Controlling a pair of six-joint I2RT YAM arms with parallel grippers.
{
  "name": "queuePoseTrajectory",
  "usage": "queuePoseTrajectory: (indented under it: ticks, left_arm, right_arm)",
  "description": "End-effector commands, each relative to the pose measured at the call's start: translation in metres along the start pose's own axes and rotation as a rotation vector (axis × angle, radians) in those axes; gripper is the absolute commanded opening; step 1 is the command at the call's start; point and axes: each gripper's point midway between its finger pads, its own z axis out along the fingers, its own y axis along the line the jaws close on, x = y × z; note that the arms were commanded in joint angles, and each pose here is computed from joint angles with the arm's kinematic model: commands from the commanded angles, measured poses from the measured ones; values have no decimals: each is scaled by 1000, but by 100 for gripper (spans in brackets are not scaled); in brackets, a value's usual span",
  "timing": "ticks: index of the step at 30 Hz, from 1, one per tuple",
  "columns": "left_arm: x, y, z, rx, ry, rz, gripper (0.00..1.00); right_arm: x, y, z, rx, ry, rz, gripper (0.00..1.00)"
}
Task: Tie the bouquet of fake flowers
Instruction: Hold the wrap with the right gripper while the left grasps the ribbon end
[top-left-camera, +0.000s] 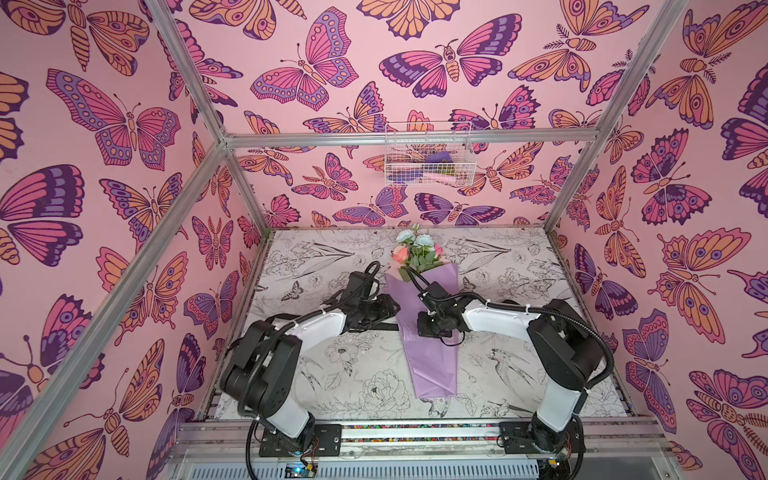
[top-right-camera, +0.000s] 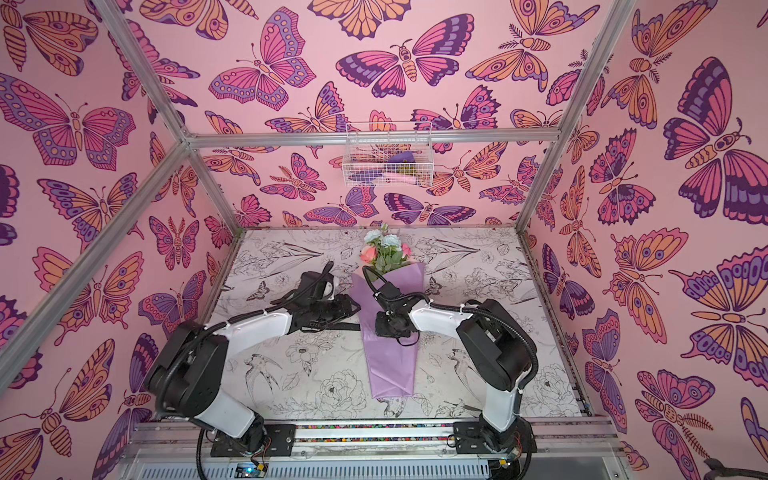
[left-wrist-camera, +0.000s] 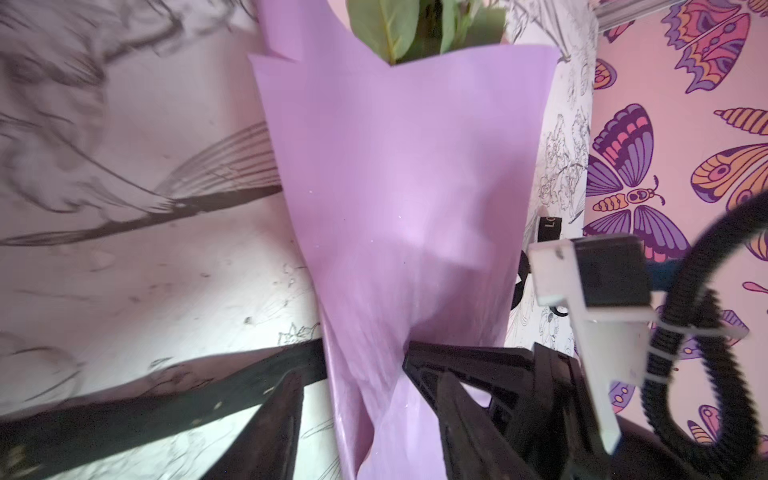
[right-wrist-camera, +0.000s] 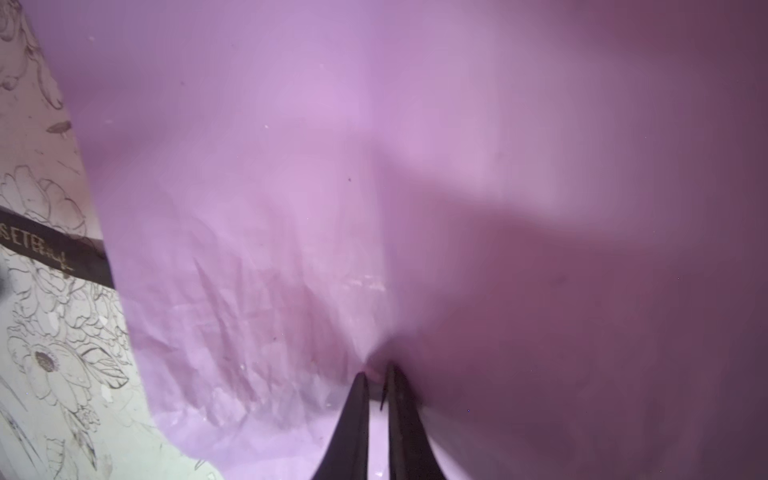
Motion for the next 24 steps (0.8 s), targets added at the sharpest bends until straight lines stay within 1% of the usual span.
queuePoseTrajectory:
  ticks: [1, 3, 5, 7, 8, 11, 12, 13, 18, 21, 24]
  left_arm:
    - [-10, 35, -35, -116, -93, -66, 61]
    - [-21, 57, -62, -199, -186, -105, 65]
    - [-32, 80, -95, -287, -304, -156, 69]
    - [-39, 111, -127, -385, -420, -249, 72]
    - [-41, 123, -141, -418, -467, -291, 75]
    - [-49, 159, -182, -509, -612, -407, 95]
    - [-50, 170, -193, -539, -647, -430, 98]
    - [-51, 179, -202, -567, -667, -454, 100]
    - [-51, 232, -234, -707, -712, -597, 99]
    - [-52, 256, -244, -787, -725, -654, 99]
    - [-55, 277, -249, -818, -733, -723, 100]
  right_arm:
    - [17, -22, 19, 89, 50, 29, 14]
    - [20, -25, 21, 95, 58, 35, 14]
    - [22, -27, 22, 97, 65, 39, 14]
    - [25, -27, 23, 94, 73, 44, 14]
    - [26, -28, 24, 93, 76, 44, 13]
    - [27, -28, 26, 95, 84, 44, 14]
    - [28, -28, 26, 94, 86, 41, 13]
    - [28, -28, 26, 93, 88, 41, 13]
    - [30, -26, 28, 91, 93, 36, 13]
    - [31, -25, 29, 90, 96, 35, 13]
    - [33, -23, 31, 89, 101, 35, 13]
